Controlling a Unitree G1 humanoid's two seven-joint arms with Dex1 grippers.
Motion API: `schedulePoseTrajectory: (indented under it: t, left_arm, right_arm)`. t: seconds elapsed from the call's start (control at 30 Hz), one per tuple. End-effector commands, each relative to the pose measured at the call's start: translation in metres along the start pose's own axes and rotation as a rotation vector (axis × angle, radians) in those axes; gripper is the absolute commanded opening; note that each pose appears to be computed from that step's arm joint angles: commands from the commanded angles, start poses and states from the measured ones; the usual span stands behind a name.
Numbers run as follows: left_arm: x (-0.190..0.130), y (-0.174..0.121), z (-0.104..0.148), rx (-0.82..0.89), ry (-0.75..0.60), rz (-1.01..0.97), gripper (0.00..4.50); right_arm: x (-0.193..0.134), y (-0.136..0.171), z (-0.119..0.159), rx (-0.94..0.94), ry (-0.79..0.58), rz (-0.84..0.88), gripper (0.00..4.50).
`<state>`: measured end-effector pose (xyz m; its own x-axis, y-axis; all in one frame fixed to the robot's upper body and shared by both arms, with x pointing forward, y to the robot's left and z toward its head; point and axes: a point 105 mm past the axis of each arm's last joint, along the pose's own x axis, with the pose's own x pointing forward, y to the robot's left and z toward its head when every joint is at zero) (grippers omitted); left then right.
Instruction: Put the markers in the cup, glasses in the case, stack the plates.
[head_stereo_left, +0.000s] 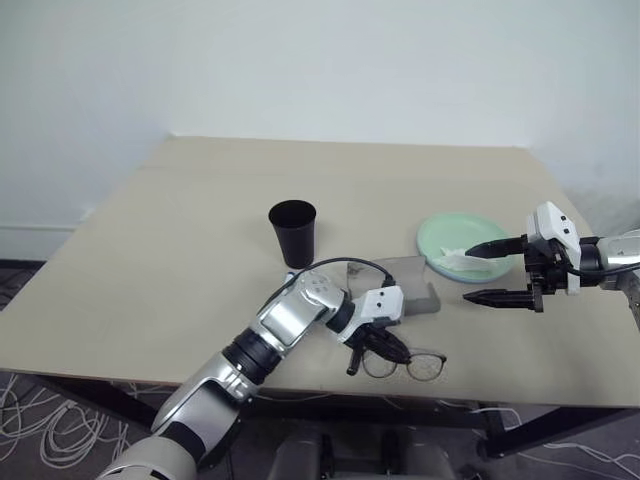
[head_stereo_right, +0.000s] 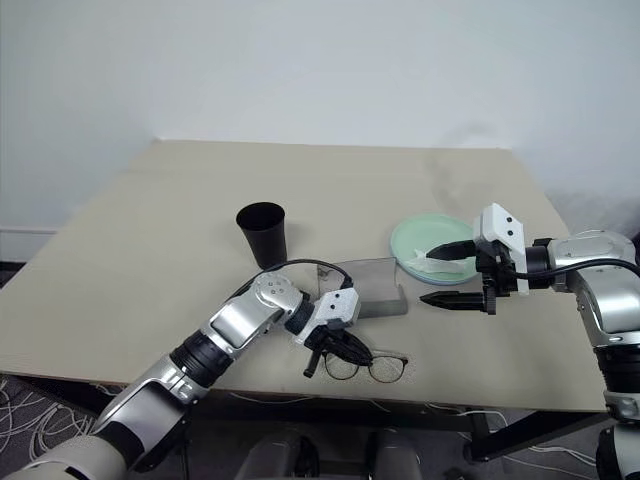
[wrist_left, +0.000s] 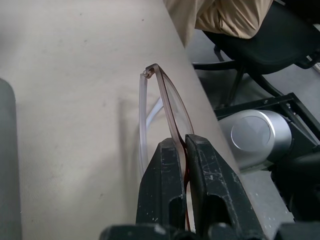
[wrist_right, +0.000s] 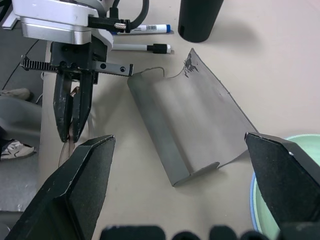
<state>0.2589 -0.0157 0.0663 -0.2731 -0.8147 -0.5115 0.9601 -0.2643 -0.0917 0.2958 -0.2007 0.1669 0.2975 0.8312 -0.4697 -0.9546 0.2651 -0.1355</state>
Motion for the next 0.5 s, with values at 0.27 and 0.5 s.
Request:
schedulePoseTrajectory:
  t: [0.27,0.5]
  left_arm:
    - [-0.018,0.011,0.013,0.027,-0.009,0.032,0.01]
    - [-0.049,0.024,0.041,-0.024,-0.122,0.049,0.01]
  right_arm:
    - [-0.003,-0.003,0.011,-0.041,-0.018,-0.01,4.5]
    - [-0.003,-0.005,0.012,-0.044,-0.017,-0.008,4.5]
